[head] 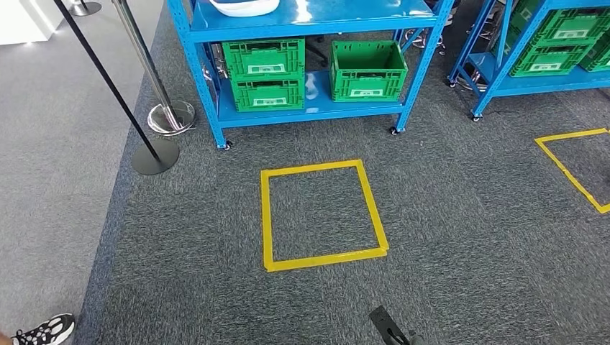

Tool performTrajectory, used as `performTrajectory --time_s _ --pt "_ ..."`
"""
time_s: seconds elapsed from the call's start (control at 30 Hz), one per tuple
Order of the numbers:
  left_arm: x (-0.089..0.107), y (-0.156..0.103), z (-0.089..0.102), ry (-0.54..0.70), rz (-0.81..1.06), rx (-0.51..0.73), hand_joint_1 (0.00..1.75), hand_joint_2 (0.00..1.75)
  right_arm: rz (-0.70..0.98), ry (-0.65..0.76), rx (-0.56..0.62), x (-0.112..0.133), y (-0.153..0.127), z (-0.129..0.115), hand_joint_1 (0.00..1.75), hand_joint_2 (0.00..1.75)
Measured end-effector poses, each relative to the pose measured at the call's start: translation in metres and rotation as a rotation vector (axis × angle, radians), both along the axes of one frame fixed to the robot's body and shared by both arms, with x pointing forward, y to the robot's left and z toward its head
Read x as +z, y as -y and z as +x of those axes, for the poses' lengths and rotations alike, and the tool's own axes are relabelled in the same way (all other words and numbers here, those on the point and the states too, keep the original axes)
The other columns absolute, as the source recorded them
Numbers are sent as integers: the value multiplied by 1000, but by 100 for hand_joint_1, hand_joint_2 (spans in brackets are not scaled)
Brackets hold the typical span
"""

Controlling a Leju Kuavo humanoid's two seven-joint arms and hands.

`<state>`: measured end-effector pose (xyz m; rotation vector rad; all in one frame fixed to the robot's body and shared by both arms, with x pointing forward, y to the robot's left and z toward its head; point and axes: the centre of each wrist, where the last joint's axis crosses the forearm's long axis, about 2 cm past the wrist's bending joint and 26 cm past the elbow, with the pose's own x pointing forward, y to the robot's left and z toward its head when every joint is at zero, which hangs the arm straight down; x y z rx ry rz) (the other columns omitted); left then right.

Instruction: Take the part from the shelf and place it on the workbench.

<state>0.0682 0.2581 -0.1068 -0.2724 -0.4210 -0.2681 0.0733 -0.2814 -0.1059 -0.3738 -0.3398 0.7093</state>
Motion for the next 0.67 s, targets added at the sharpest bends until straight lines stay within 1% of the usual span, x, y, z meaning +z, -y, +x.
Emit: performTrajectory --time_s 0.07,0.2,0.3,0.43,0.67 --pt "0 0 1 -4 9 -4 0 0 0 1 0 0 0 1 0 0" --pt "0 -1 2 -15 19 -11 0 175 2 0 2 0 -1 1 0 0" --pt "0 -1 2 -27 31 -17 0 175 1 -4 4 0 -1 1 0 0" --pt "0 0 2 -32 35 -25 0 175 -3 -11 5 0 -1 1 0 175" --pt "0 0 1 -39 25 -24 0 175 3 -34 10 0 -2 1 0 175"
